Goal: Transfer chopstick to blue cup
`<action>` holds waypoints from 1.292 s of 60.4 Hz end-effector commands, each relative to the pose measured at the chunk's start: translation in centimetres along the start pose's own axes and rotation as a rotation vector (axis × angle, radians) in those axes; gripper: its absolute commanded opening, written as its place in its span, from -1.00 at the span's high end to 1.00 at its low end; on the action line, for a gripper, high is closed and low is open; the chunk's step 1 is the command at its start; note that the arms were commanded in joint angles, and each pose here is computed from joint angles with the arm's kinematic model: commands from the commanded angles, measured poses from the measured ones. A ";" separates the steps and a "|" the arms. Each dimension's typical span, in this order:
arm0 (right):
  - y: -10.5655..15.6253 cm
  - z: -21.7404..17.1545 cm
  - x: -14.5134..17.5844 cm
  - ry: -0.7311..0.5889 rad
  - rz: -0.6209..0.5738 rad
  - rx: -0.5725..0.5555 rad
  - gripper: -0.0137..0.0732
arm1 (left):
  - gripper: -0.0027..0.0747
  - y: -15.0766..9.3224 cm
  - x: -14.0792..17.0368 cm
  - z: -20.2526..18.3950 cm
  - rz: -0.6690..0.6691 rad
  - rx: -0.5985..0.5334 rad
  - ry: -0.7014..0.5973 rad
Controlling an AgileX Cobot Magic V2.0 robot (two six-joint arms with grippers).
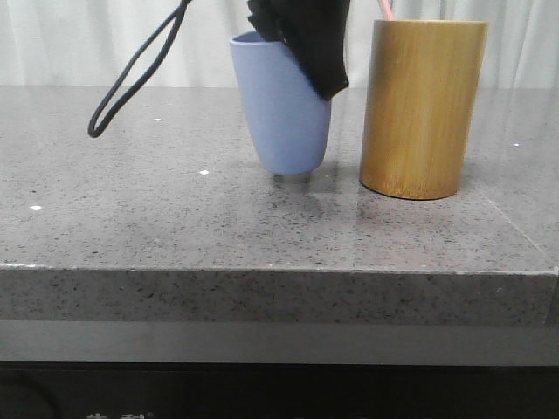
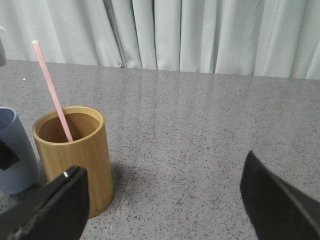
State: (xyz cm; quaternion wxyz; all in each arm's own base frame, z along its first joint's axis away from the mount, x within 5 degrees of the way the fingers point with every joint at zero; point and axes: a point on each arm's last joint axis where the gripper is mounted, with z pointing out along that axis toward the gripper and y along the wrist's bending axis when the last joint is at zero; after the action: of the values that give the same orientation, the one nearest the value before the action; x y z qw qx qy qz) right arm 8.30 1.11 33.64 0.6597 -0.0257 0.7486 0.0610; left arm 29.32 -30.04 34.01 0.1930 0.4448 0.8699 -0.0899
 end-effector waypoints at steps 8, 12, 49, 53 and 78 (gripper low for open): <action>-0.1 -0.1 -1.8 -0.104 -0.007 0.016 -0.75 | 0.71 -0.6 -0.2 -3.4 0.007 -0.001 -0.075; -0.1 -0.1 -1.8 -0.104 -0.007 0.016 -0.75 | 0.52 -0.6 -0.2 -3.4 0.007 -0.001 -0.075; -0.1 -0.1 -1.8 -0.105 -0.007 0.016 -0.75 | 0.22 -0.1 2.2 -11.9 -0.029 -0.107 -0.231; -0.1 -0.1 -1.8 -0.105 -0.007 0.016 -0.75 | 0.38 0.6 2.9 -12.9 -0.045 -0.138 -0.243; -0.1 -0.1 -1.8 -0.105 -0.007 0.016 -0.75 | 0.98 8.1 12.7 -16.4 -0.354 -0.306 -0.172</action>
State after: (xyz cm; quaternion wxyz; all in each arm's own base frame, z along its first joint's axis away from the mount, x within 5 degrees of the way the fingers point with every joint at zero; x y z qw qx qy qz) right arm 8.30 1.10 33.65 0.6599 -0.0256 0.7484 0.0610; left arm 26.59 -13.52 42.69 0.2978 0.2823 0.9112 -0.0358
